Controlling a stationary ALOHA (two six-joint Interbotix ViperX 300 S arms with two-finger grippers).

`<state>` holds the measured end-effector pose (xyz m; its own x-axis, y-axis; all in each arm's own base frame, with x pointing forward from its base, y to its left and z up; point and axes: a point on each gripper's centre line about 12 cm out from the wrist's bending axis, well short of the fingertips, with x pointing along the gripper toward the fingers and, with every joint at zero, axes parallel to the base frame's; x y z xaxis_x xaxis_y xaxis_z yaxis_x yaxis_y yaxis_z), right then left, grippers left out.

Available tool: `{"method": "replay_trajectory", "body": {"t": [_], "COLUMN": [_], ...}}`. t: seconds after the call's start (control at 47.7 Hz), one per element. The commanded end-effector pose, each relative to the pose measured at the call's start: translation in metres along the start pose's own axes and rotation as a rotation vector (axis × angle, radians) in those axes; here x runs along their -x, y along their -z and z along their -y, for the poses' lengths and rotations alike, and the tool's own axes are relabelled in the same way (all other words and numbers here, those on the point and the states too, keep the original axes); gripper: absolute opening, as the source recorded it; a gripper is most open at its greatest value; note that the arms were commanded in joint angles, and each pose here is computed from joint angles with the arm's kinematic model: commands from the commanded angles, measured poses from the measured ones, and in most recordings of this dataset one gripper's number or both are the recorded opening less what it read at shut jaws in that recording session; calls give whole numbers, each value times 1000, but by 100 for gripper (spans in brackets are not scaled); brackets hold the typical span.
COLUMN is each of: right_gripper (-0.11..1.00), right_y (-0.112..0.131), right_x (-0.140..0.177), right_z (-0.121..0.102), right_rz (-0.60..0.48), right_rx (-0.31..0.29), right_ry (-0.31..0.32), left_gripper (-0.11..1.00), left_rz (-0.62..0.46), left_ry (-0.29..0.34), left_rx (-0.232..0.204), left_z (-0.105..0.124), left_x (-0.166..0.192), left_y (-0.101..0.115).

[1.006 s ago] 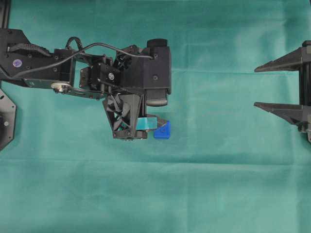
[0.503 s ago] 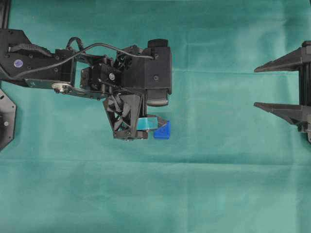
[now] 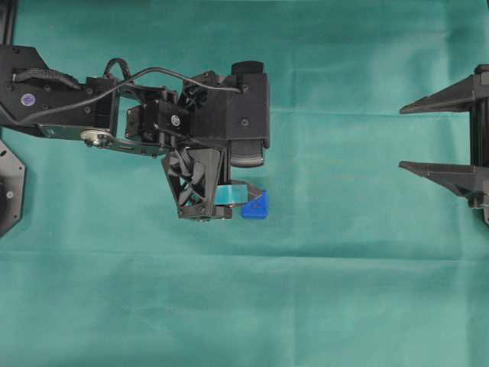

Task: Handover the blue block to the right arm after grasping it with the left arm, then place it in the designated position.
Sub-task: 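Lower the left gripper around the blue cube, then close the left gripper on the blue cube and lift it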

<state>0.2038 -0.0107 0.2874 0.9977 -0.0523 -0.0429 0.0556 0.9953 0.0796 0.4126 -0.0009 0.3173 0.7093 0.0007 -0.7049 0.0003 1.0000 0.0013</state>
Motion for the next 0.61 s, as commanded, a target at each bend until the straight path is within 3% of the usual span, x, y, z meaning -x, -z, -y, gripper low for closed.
{"method": "replay_trajectory", "body": {"t": [0.0, 0.314, 0.587], "right_gripper": [94, 94, 94], "right_y": [-11, -9, -5], "right_x": [-2, -3, -5], "right_z": [0, 0, 0], "right_rz": [26, 19, 3], "right_rx": [1, 3, 3], "right_ry": [1, 1, 3], "left_gripper": [100, 100, 100], "left_rz": [31, -12, -40], "left_ry": [-3, -2, 0], "left_rx": [0, 1, 2], "left_z": [-1, -1, 0], "left_x": [7, -24, -71], "left_y": [-7, 16, 52]}}
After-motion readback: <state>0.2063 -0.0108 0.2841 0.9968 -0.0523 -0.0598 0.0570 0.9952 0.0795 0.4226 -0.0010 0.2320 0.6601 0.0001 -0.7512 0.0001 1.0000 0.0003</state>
